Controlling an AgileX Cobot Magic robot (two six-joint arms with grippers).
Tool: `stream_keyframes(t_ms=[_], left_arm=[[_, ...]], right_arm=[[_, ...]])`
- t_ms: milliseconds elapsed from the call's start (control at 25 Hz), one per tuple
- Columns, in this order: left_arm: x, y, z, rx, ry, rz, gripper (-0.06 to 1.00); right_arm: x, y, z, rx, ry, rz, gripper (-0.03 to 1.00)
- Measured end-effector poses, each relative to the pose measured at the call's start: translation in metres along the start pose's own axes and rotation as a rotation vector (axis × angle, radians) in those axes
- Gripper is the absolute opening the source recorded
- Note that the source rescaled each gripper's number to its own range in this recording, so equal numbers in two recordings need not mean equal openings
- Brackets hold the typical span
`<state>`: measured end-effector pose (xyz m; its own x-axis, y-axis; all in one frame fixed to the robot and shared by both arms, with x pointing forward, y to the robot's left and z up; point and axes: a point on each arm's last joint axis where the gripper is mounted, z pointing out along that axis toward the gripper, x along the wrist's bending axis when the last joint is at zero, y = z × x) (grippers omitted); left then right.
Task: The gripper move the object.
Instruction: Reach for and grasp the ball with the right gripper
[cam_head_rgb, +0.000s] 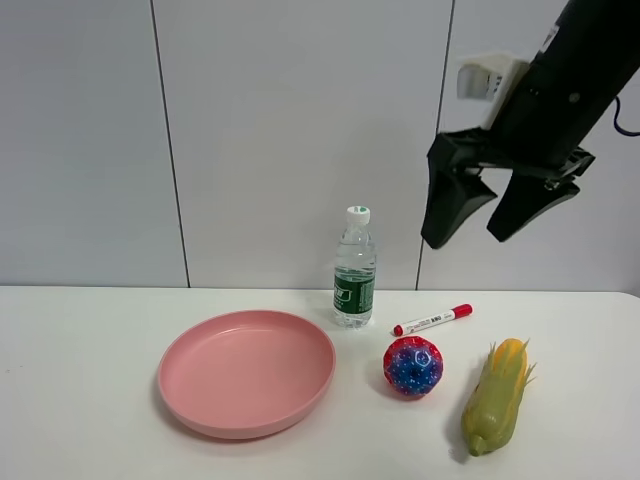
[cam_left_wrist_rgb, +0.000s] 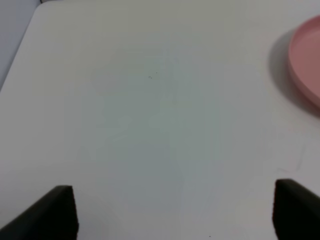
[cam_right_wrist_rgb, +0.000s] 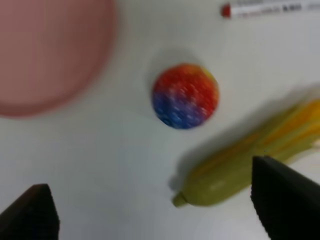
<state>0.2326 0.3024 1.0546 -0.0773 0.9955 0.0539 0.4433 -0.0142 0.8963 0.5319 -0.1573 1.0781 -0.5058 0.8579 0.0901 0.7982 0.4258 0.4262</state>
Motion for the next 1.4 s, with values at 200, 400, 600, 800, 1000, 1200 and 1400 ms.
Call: stream_keyframes(t_ms=[200,400,600,800,1000,1200,1400], left_arm=[[0.0,0.0,0.0,0.0,0.0,0.0,1.0],[0.0,0.0,0.0,0.0,0.0,0.0,1.0],[0.0,0.0,0.0,0.0,0.0,0.0,1.0],[0.0,0.0,0.0,0.0,0.001,0.0,1.0],[0.0,0.0,0.0,0.0,0.001,0.0,1.0],[0.0,0.0,0.0,0.0,0.001,0.0,1.0],[0.0,0.0,0.0,0.0,0.001,0.0,1.0]], right_arm=[[-0.008,0.001,0.034,0.089,-0.054,-0.011,0.43],[-0.014,0.004,0.07,0.116,-0.069,-0.011,0.49],[-0.012,0.002,0.108,0.177,-0.074,-0.043,0.88],[-0.006,0.002,0.136,0.175,-0.069,-0.064,1.0],[-0.008,0.002,0.147,0.167,-0.081,-0.079,1.0],[-0.011,0.0,0.165,0.166,-0.089,-0.085,1.0],[-0.014,-0.001,0.178,0.156,-0.106,-0.099,1.0]])
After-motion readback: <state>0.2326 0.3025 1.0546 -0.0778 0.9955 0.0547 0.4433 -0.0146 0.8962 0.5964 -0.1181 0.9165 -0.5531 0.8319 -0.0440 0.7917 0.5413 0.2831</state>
